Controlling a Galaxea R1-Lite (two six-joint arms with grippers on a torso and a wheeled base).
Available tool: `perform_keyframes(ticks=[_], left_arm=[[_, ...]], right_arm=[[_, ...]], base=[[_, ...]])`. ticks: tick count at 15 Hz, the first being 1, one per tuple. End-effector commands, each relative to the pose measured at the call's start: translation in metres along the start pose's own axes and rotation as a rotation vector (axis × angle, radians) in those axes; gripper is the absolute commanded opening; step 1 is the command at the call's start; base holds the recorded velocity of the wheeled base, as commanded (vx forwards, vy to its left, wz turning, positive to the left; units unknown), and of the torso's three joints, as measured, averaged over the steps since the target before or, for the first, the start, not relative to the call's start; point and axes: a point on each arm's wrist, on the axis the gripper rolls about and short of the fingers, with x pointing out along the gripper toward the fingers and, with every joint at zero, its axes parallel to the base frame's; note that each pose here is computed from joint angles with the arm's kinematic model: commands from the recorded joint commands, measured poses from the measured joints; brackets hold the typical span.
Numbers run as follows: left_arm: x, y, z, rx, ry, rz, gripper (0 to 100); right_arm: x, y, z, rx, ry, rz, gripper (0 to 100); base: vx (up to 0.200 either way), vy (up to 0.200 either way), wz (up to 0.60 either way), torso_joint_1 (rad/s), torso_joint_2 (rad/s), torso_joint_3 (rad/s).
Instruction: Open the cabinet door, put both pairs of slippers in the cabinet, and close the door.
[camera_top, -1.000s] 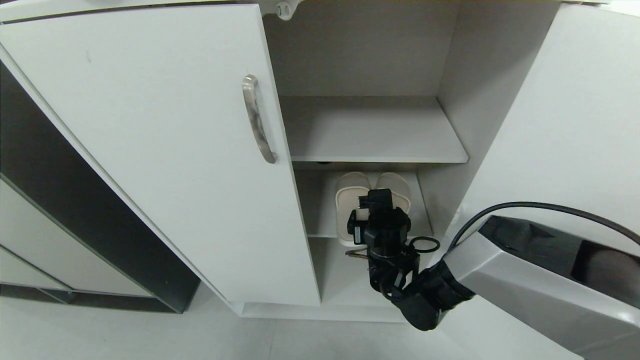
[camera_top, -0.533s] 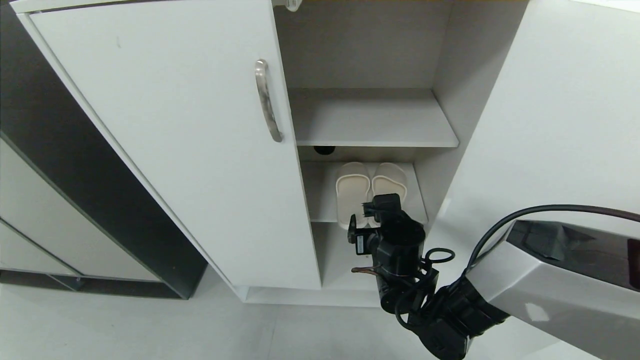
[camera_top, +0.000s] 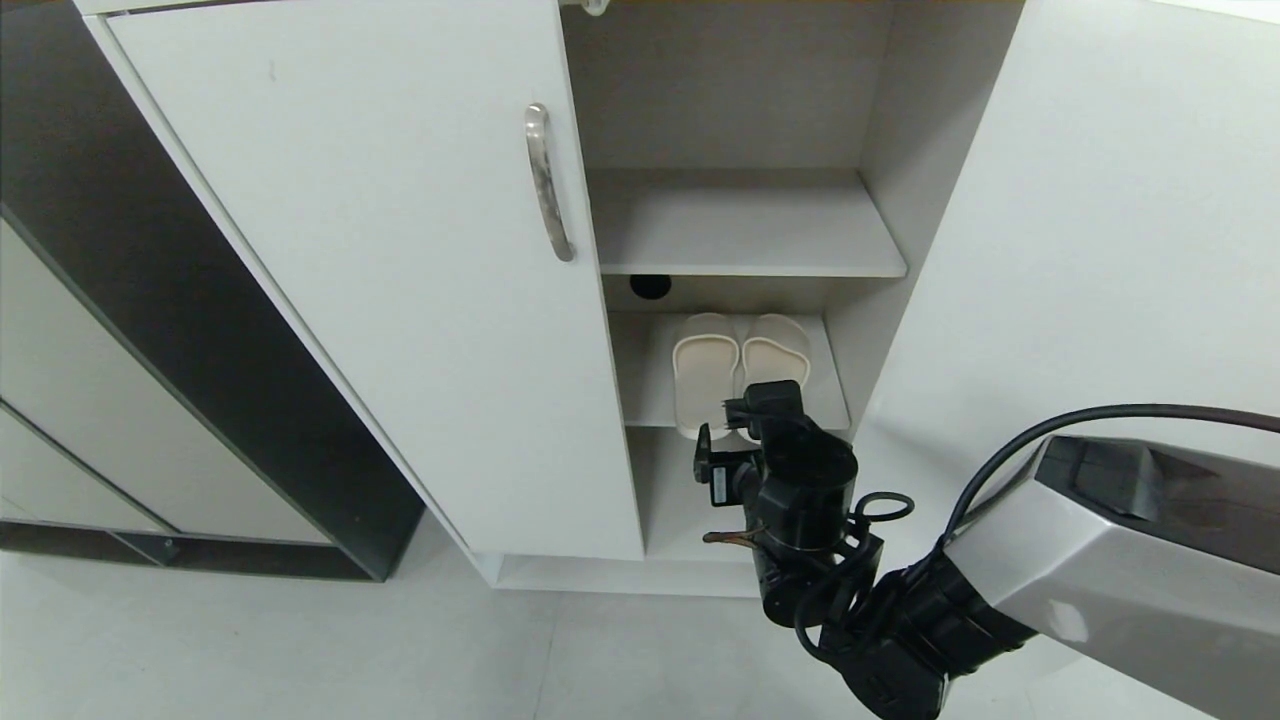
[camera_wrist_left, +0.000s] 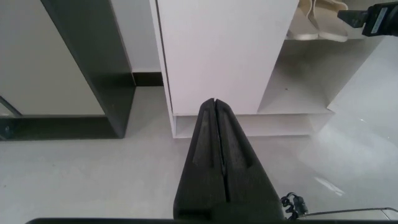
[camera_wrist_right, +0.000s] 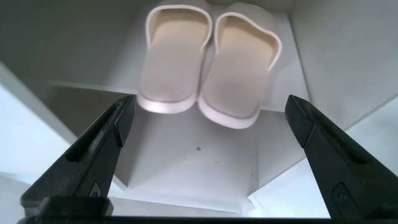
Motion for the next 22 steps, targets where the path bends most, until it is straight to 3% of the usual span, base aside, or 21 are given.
perform_keyframes(ticks=[1,6,18,20,22], left_arm=[[0.000,0.000,0.000,0.000,0.001,-0.001,0],[0.000,0.000,0.000,0.000,0.001,-0.002,0],[0.000,0.000,0.000,0.003,0.001,-0.004,0],[0.000,0.000,0.000,0.031,0.001,-0.004,0],[0.000,0.000,0.000,0.039,0.001,-0.004,0]], right_arm=[[-0.001,0.000,0.000,-0.003,0.001,0.001,100],[-0.003,0.001,-0.001,-0.006,0.005,0.006,100],[-0.003,-0.005,-0.007,-0.025,0.023,0.005,100],[-0.004,-0.007,-0.009,-0.028,0.028,0.013,100],[-0.004,-0.011,-0.009,-0.019,0.020,0.042,100]], base=[[0.000,0.000,0.00,0.000,0.00,0.000],[0.000,0.000,0.00,0.001,0.00,0.023],[0.000,0.000,0.00,0.002,0.00,0.197],[0.000,0.000,0.00,0.002,0.00,0.168],[0.000,0.000,0.00,0.000,0.00,0.000]])
